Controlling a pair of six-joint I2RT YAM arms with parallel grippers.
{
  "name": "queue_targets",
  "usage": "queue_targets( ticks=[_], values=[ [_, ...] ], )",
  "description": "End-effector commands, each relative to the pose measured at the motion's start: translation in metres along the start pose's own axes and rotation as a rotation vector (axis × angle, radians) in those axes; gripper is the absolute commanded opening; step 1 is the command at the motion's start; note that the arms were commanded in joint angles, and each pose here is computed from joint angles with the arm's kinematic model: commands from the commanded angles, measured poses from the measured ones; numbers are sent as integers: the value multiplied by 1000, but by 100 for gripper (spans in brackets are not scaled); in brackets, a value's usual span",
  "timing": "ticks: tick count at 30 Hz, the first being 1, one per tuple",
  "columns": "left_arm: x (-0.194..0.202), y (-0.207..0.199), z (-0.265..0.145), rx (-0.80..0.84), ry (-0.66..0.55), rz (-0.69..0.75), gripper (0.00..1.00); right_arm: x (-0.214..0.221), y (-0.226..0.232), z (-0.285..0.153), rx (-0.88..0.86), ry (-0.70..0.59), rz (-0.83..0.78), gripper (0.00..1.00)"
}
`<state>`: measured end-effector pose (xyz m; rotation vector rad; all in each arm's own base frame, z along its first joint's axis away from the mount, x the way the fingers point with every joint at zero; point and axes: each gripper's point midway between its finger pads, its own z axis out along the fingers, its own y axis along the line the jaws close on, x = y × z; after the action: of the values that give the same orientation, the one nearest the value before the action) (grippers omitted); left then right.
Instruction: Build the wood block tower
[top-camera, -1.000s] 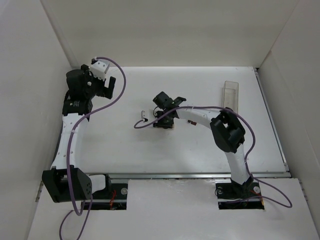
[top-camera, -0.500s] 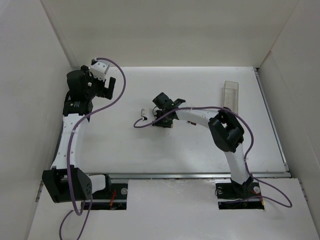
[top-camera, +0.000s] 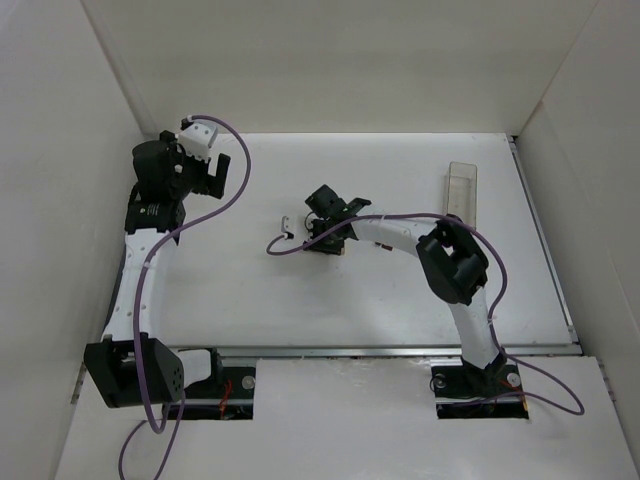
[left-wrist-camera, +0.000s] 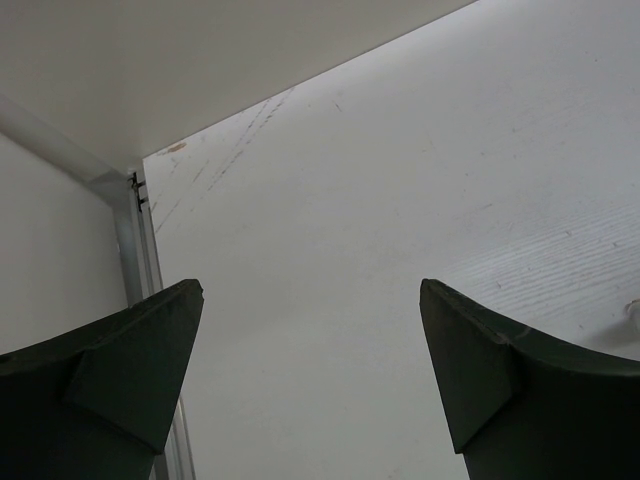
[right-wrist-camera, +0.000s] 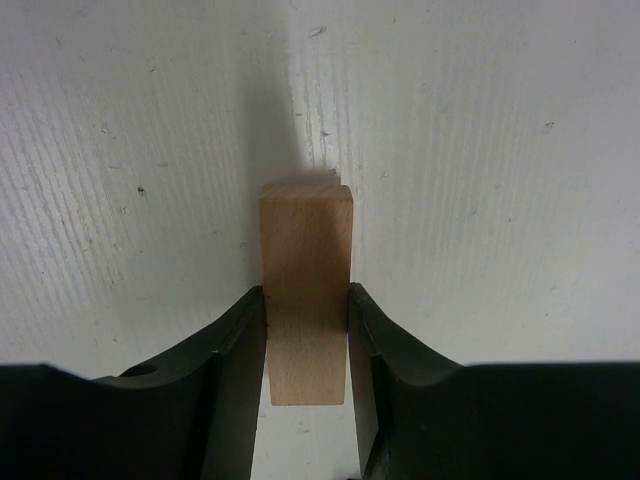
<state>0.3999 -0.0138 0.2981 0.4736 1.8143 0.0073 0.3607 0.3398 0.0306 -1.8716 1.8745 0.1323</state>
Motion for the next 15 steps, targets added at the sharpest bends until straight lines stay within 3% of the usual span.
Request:
queue_targets(
  ticks=[1, 8, 14, 15],
  values=[
    [-18, 1, -8, -18, -69, 12, 88, 7, 7, 10, -13, 13, 15, 39],
    [-20, 1, -11, -21, -77, 14, 89, 3, 3, 9, 8, 7, 58, 43],
    [-20, 1, -11, -21, -77, 14, 89, 3, 3, 9, 8, 7, 58, 51],
    [-20, 1, -11, -21, -77, 14, 89, 4, 2, 8, 15, 13, 58, 57]
  ],
)
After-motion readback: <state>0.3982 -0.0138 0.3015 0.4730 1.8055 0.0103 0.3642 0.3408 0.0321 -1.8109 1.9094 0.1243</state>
